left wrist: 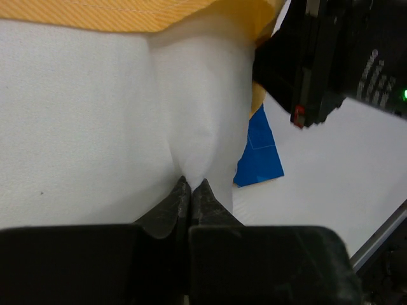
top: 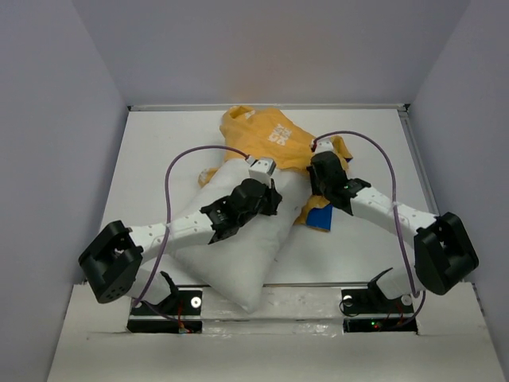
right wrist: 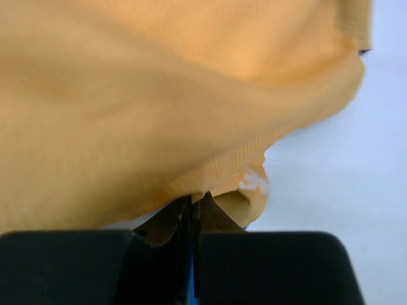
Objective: Put the pillow into the pillowcase
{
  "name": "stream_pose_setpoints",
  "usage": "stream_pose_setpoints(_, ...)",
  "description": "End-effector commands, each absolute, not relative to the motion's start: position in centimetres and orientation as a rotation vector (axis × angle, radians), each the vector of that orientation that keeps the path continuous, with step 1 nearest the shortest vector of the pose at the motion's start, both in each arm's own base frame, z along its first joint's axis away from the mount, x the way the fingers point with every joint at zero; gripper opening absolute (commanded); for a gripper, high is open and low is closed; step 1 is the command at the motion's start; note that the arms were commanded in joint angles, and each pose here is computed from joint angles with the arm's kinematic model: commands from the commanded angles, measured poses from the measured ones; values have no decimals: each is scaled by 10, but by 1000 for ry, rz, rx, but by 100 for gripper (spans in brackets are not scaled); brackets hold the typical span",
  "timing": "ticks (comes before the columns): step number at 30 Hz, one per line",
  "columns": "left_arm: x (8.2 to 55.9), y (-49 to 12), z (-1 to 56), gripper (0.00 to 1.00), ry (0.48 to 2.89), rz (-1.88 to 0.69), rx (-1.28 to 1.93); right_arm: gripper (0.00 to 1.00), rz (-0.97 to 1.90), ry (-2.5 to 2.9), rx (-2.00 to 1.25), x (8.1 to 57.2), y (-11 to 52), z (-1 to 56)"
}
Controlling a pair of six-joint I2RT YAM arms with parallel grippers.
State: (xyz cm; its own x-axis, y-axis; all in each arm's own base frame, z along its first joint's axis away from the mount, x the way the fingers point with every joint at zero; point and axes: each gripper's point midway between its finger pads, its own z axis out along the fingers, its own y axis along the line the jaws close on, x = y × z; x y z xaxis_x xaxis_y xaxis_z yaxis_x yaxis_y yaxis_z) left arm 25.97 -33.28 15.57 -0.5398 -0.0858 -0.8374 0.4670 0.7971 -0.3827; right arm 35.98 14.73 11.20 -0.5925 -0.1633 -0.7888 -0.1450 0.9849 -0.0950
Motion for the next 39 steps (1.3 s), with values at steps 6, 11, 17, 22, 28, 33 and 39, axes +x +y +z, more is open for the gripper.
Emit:
stream_pose_setpoints(6, 277, -370, 193, 0, 1828, -957, 113, 0, 792, 2238, -641, 210, 296, 154)
stream_pose_setpoints(11, 288, -363, 211, 0, 1718, -1005, -92, 0, 998, 2142, -678, 183, 302, 198)
stream_pose_setpoints(17, 305, -340, 229, 0, 1599, -968, -304, 0, 1265, 2104, -710, 147, 314, 219)
stream_pose_setpoints(22, 315, -320, 238, 0, 1511, -940, -439, 0, 1142, 2161, -591, 166, 307, 192)
stream_pose_setpoints(28, 311, -295, 316, 0, 1338, -925, -446, 0, 1077, 1983, -523, 260, 302, 250)
stream_pose_setpoints(33, 312, -264, 392, 0, 1207, -887, -409, 0, 1157, 1652, -741, 309, 361, 398)
stream_pose_setpoints(39, 296, -284, 397, 0, 1236, -1033, -317, 0, 1197, 1607, -800, 303, 364, 437)
